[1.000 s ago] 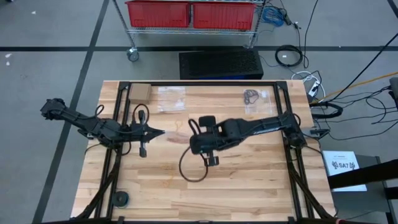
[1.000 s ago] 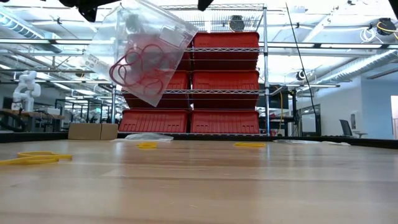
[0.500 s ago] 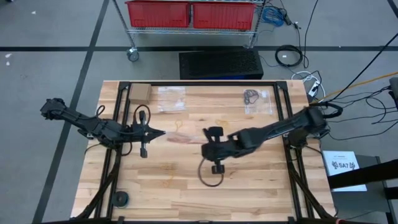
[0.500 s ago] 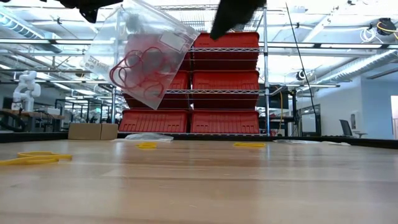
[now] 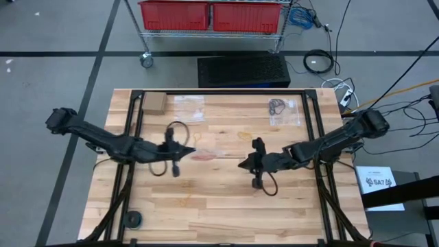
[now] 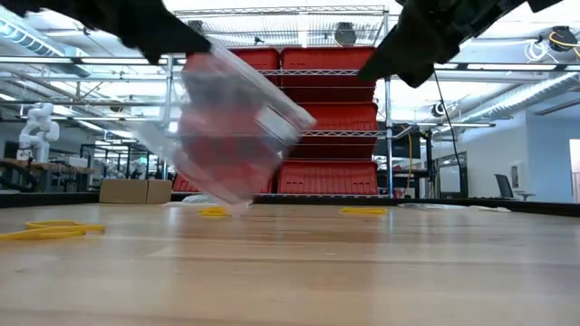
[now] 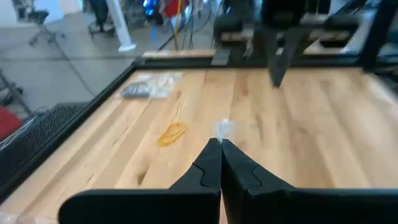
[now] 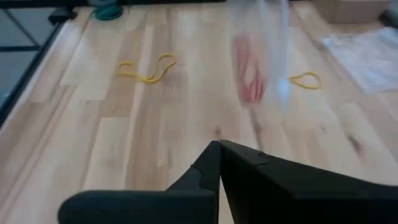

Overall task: Sort rubber bands
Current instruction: Put the red rubber band into the bottom right transparent zip lock bag

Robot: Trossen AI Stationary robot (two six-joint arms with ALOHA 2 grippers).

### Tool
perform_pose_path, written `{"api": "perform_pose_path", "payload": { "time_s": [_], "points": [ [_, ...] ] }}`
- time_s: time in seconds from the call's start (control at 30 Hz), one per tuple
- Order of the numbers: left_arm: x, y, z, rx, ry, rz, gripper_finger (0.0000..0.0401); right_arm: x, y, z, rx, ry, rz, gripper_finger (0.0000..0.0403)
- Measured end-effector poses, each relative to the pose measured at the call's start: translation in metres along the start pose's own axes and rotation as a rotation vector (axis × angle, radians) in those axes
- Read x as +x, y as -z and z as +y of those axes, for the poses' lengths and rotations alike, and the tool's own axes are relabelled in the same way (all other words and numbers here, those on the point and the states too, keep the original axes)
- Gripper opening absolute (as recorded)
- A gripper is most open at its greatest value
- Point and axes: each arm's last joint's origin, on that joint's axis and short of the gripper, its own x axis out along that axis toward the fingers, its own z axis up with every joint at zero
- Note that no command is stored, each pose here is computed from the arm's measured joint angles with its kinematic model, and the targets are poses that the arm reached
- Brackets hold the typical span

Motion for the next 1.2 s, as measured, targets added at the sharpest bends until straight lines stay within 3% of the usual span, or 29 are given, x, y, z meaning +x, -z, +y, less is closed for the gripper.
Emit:
{"api": "perform_pose_path", "payload": {
  "time_s": [0.23,0.5,0.77,0.93,1.2],
  "points": [
    [0.053,-0.006,-0.008,0.014,-0.012,0.085,0.0000,-0.011,-0.007,-0.001,-0.005,0.004,-0.051,0.0000],
    [0.106,0.010,-0.041,0.046,0.158,0.194,0.0000,-0.018,-0.006,0.012,-0.008,-0.044,-0.059,0.0000],
    [0.139,0.014,-0.065,0.033,0.357,0.220,0.0004,-0.026,0.011,0.029,0.088,-0.084,0.056,0.0000],
    [0.146,0.013,-0.070,0.032,0.402,0.217,0.0037,-0.031,0.022,0.035,0.191,-0.071,0.142,0.0000],
    [0.148,0.011,-0.071,0.020,0.432,0.192,0.0127,-0.031,0.043,0.041,0.312,0.002,0.291,0.0000]
  ]
}}
